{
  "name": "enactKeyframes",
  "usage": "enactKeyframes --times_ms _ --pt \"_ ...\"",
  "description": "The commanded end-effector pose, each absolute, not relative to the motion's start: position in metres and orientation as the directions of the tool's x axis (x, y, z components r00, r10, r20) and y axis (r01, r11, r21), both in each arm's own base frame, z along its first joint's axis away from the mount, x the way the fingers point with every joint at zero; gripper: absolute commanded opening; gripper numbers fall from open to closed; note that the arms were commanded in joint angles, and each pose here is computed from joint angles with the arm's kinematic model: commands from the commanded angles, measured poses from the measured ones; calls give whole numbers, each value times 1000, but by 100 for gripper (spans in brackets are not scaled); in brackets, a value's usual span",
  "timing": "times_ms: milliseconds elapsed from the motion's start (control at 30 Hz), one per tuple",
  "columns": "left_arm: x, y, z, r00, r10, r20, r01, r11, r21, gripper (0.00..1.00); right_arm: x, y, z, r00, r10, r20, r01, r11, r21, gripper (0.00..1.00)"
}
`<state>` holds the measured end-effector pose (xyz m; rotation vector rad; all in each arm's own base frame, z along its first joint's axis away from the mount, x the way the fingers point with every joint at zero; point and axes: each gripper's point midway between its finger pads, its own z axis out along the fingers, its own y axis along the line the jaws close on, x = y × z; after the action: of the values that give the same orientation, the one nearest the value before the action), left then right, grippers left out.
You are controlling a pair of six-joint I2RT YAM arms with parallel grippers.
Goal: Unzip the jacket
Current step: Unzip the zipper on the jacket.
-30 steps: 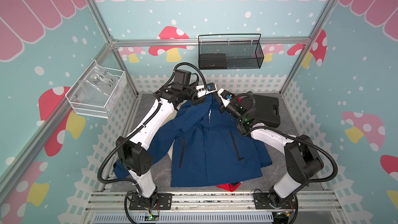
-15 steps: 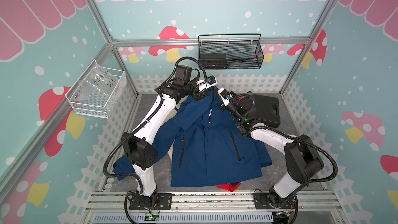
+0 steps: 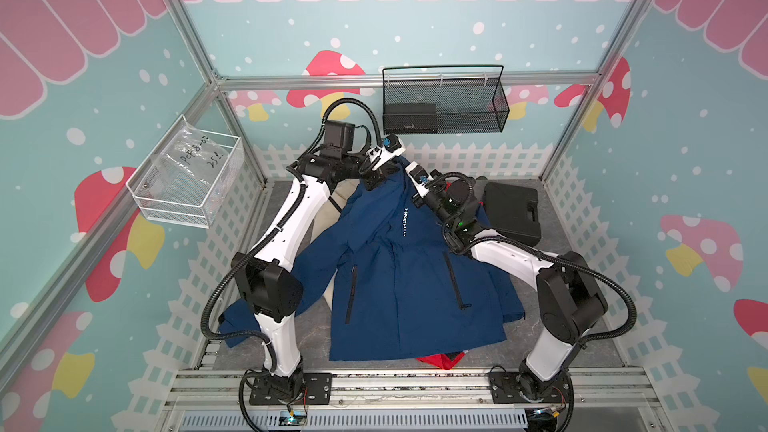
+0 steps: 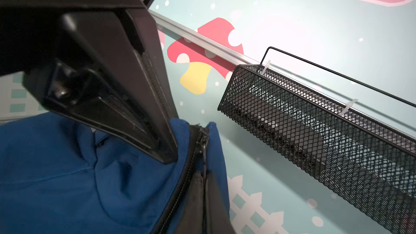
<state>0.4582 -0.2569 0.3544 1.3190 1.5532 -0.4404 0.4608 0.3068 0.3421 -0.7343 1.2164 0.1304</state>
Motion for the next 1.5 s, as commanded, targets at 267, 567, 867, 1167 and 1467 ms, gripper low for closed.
enactKeyframes --times_ms 267,567,867,1167,1467 --pt "442 -251 434 225 413 -882 849 362 386 0 479 280 264 94 -442 -892 -384 810 -442 0" --pt "442 -245 447 237 383 -893 848 366 383 0 476 275 232 -15 -478 -878 -332 831 -447 0" --pt "456 -237 447 205 410 -889 814 433 388 0 452 288 228 4 -547 -837 -350 784 -513 0" --pt "509 -224 468 111 351 -930 665 669 332 0 435 300 206 0 -721 -693 -429 626 -651 0" --pt "522 -225 493 169 312 -935 588 729 350 0 409 302 160 -47 -828 -559 -498 504 -705 0"
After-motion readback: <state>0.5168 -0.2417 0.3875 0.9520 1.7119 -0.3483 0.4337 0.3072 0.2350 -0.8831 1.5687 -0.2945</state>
